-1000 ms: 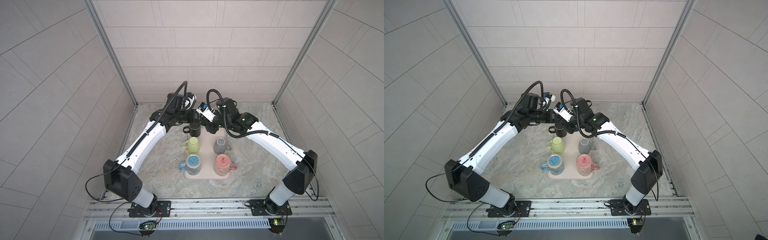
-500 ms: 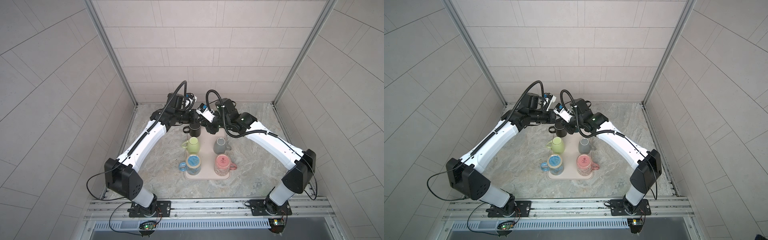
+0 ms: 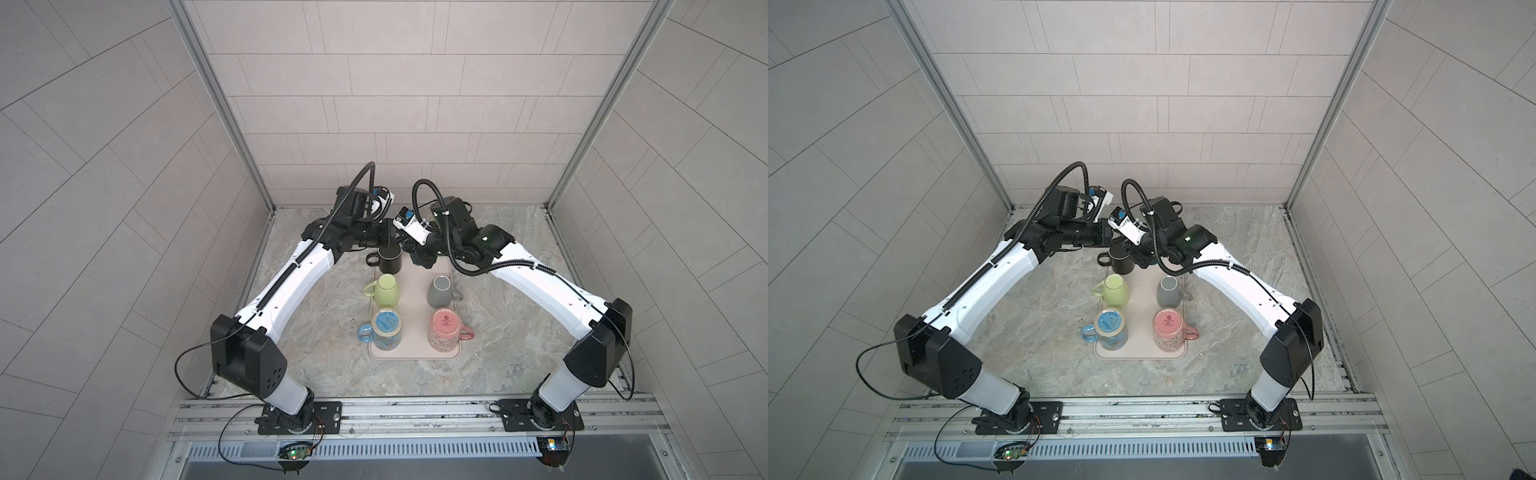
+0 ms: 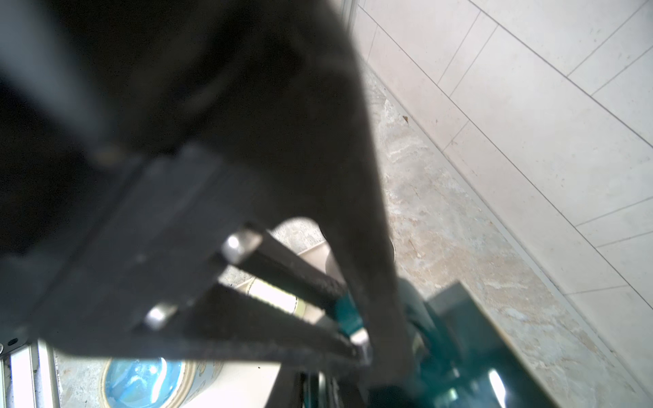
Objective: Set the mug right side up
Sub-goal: 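Grasp the dark green mug's handle with the left gripper beside the right gripper, then carry the upright mug away with the left gripper while the right gripper withdraws, then lower the dark green mug upright onto the table beyond the tray with the left gripper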
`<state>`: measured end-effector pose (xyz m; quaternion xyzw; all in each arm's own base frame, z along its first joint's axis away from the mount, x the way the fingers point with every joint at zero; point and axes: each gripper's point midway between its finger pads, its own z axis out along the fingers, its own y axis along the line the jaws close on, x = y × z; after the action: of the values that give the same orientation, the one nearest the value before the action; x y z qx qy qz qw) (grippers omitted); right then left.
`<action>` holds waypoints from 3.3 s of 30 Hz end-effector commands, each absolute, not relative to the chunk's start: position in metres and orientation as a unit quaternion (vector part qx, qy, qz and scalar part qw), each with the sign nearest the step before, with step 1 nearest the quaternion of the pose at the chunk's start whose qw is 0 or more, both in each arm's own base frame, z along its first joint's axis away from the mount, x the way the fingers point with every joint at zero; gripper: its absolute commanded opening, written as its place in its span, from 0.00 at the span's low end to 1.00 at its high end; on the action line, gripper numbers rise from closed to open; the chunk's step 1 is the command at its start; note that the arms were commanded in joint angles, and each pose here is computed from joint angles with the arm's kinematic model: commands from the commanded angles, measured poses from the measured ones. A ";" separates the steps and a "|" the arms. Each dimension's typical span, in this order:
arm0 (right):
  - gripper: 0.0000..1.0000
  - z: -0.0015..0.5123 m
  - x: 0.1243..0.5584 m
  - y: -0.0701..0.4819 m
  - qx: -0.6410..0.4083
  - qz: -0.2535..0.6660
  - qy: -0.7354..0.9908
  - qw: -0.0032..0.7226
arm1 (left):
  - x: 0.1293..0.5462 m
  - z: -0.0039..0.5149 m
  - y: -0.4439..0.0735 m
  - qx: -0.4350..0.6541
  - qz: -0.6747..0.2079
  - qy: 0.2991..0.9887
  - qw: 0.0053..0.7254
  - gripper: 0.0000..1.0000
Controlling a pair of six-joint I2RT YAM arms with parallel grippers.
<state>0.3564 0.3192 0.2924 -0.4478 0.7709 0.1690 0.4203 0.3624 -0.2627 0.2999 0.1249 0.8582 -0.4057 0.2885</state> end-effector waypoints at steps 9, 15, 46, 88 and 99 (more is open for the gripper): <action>0.21 0.344 0.357 0.311 -0.453 0.139 0.728 0.495 | 0.381 0.302 -0.262 0.128 -0.370 0.865 0.314 0.00; 0.22 0.350 0.347 0.296 -0.441 0.128 0.731 0.505 | 0.413 0.316 -0.245 0.110 -0.346 0.861 0.356 0.00; 0.23 0.330 0.339 0.240 -0.332 0.136 0.766 0.533 | 0.541 0.239 -0.023 -0.118 -0.070 0.767 0.627 0.00; 0.22 0.317 0.346 0.240 -0.312 0.152 0.779 0.523 | 0.571 0.160 -0.036 -0.064 -0.067 0.727 0.681 0.00; 0.22 0.315 0.347 0.241 -0.310 0.156 0.780 0.521 | 0.563 0.143 -0.044 -0.032 -0.070 0.735 0.674 0.01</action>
<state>0.3467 0.2418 0.3161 -0.3168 0.7789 0.1501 0.5200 0.5620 -0.0351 0.1224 -0.0539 0.7664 -0.0568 0.6376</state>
